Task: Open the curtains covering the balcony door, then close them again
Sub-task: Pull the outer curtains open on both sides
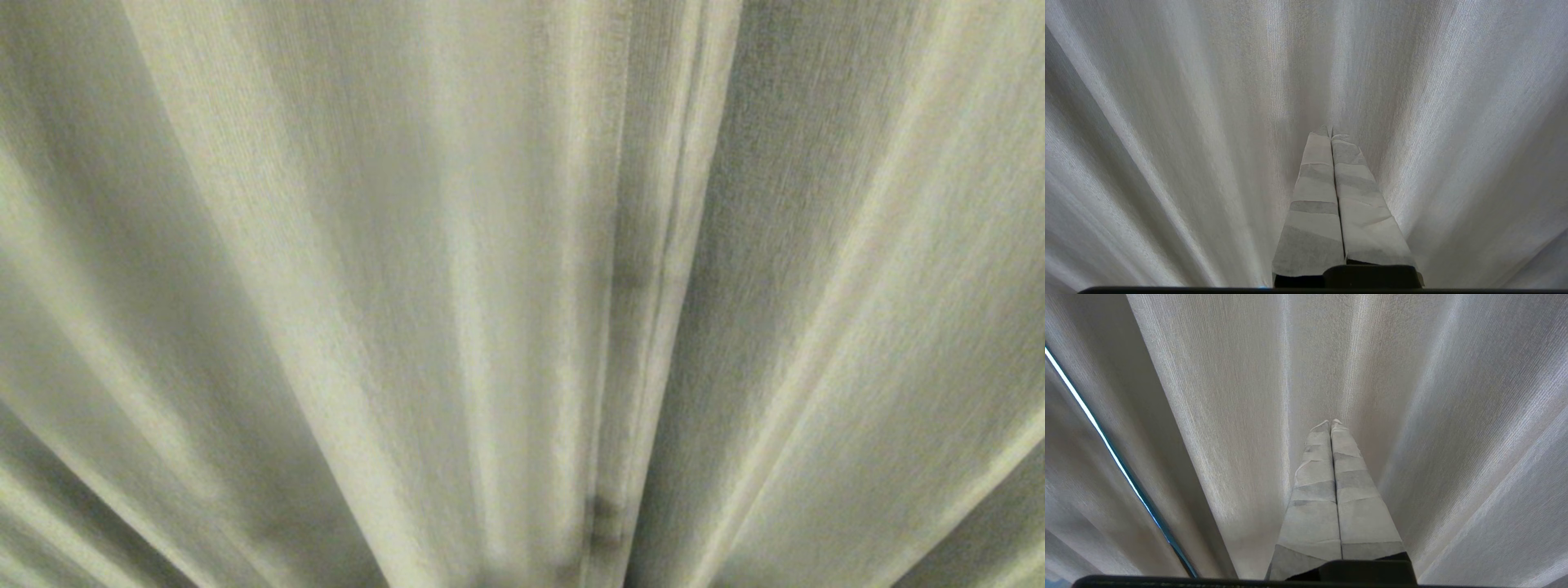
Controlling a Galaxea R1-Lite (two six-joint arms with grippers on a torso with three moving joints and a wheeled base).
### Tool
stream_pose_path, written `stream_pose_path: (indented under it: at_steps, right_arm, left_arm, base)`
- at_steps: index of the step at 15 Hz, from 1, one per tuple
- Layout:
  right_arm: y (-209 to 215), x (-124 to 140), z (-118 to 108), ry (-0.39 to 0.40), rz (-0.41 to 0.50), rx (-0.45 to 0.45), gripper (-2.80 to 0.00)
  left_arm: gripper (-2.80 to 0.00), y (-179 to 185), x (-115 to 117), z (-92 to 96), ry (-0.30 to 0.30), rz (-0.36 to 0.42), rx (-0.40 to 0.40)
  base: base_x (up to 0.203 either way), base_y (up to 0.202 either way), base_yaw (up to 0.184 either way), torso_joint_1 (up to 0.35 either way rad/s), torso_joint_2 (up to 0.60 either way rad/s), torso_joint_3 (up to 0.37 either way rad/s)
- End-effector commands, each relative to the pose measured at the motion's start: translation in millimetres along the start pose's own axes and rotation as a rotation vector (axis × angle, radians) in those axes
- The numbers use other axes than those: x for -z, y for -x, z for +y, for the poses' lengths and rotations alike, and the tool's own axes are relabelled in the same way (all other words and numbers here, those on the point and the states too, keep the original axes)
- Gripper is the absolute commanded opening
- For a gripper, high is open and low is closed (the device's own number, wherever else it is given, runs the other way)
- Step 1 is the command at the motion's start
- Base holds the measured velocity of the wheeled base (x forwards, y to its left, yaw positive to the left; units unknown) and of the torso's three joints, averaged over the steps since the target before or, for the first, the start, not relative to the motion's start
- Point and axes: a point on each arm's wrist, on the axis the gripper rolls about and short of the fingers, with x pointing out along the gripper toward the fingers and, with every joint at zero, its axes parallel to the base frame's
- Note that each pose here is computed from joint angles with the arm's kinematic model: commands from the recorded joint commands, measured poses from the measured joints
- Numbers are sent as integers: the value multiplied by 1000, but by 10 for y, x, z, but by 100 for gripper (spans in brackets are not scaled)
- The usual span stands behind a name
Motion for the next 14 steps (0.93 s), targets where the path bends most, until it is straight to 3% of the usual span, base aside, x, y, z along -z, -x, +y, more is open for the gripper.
stream_pose_path:
  at_steps: [1,14]
  right_arm:
    - [0,0,0,1,-1,0,-280]
    - [0,0,0,1,-1,-2,-280]
  left_arm:
    - [-280,0,0,0,1,-1,-1]
    - [-280,0,0,0,1,-1,0]
  base:
    - [0,0,0,0,0,0]
    - [0,0,0,0,0,0]
